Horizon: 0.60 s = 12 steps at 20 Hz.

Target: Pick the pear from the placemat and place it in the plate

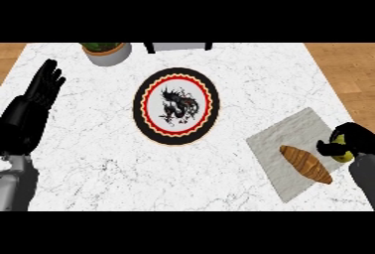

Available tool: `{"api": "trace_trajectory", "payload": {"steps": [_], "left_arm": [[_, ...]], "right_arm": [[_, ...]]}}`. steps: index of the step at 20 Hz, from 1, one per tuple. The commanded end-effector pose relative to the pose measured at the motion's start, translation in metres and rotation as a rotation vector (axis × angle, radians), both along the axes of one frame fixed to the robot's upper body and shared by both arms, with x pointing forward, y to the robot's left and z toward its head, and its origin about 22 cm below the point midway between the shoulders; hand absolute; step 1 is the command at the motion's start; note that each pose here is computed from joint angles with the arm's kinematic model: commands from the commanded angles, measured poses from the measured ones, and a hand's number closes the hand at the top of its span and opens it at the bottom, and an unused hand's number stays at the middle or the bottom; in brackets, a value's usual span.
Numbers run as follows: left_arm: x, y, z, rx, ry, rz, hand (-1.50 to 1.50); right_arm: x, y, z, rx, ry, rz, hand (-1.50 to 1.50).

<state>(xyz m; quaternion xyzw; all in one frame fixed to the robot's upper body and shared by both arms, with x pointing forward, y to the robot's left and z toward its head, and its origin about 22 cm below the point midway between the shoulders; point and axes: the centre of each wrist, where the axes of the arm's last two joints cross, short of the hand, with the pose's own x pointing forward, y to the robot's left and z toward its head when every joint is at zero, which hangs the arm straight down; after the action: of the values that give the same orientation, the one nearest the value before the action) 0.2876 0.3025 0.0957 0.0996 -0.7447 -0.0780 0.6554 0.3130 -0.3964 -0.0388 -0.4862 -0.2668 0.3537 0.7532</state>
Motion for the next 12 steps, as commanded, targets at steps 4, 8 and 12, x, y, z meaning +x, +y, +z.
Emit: {"api": "trace_trajectory", "payload": {"steps": [4, 8, 12], "left_arm": [[-0.01, 0.011, -0.001, 0.016, 0.006, 0.021, 0.0], [-0.01, 0.01, -0.008, -0.002, 0.012, 0.017, 0.0], [-0.009, 0.014, -0.004, 0.016, 0.018, 0.018, 0.0]], "right_arm": [[0.01, 0.084, -0.007, 0.016, -0.277, -0.047, 1.5], [0.025, 0.152, 0.021, 0.074, -0.481, 0.068, 1.5], [0.02, 0.221, 0.055, 0.204, -0.666, 0.149, 1.5]]}}
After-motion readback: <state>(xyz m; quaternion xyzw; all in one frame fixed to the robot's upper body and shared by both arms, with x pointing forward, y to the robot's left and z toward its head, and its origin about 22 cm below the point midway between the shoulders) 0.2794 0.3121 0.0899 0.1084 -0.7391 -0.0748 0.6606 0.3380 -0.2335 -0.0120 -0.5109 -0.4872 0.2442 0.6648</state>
